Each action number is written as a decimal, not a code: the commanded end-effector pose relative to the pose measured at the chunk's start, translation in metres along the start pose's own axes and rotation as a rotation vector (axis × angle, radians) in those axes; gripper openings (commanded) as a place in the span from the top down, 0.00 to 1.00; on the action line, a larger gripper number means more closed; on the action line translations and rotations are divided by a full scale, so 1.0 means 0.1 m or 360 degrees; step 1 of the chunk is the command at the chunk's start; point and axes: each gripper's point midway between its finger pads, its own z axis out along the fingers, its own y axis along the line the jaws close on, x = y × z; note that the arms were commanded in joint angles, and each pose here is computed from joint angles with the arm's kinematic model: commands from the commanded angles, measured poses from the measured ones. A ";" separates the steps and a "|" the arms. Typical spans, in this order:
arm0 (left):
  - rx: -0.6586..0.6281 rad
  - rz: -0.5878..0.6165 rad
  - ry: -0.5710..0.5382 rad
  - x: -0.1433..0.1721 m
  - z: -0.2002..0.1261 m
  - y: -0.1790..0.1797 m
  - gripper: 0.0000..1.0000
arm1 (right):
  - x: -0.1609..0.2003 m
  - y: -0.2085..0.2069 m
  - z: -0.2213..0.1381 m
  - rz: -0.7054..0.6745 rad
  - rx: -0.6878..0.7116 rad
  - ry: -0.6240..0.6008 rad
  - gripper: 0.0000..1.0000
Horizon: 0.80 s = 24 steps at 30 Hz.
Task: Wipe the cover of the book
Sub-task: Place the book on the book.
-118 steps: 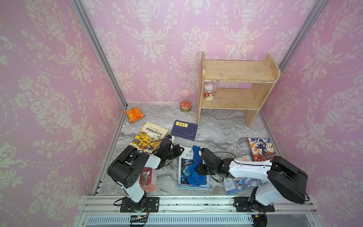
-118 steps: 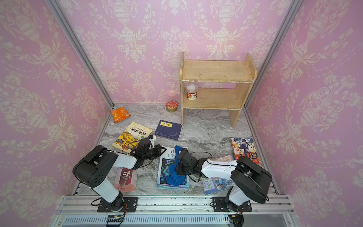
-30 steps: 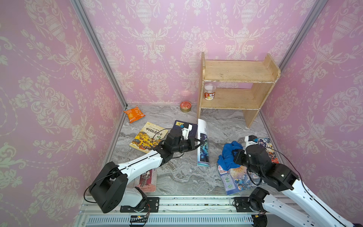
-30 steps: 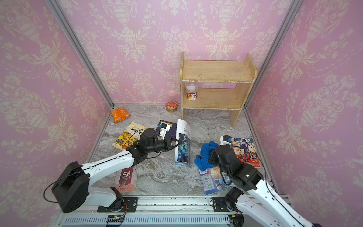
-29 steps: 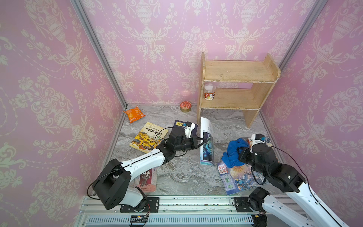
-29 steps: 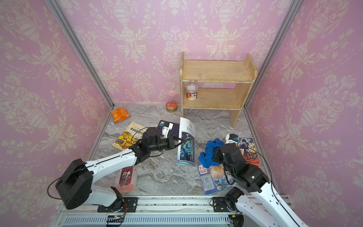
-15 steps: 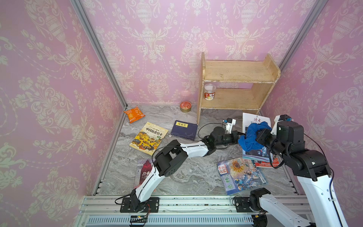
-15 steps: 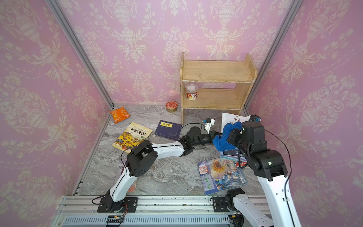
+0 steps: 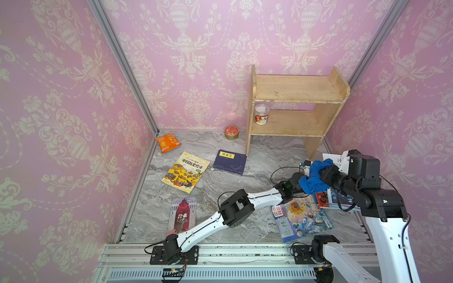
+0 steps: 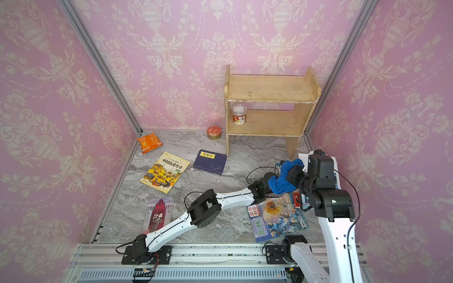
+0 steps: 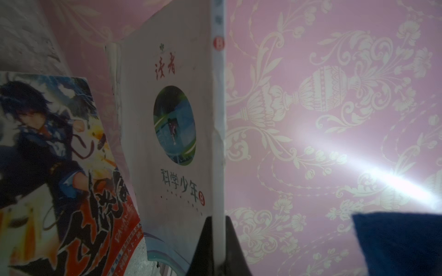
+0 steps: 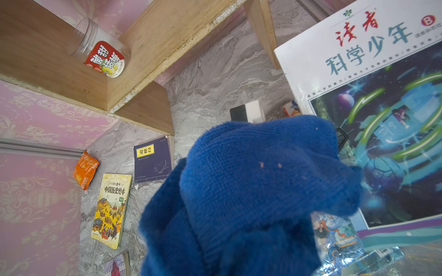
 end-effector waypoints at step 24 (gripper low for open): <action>-0.0527 -0.0043 0.0175 -0.05 -0.16 0.67 0.53 | 0.35 -0.57 0.60 0.0156 0.0146 0.0216 1.00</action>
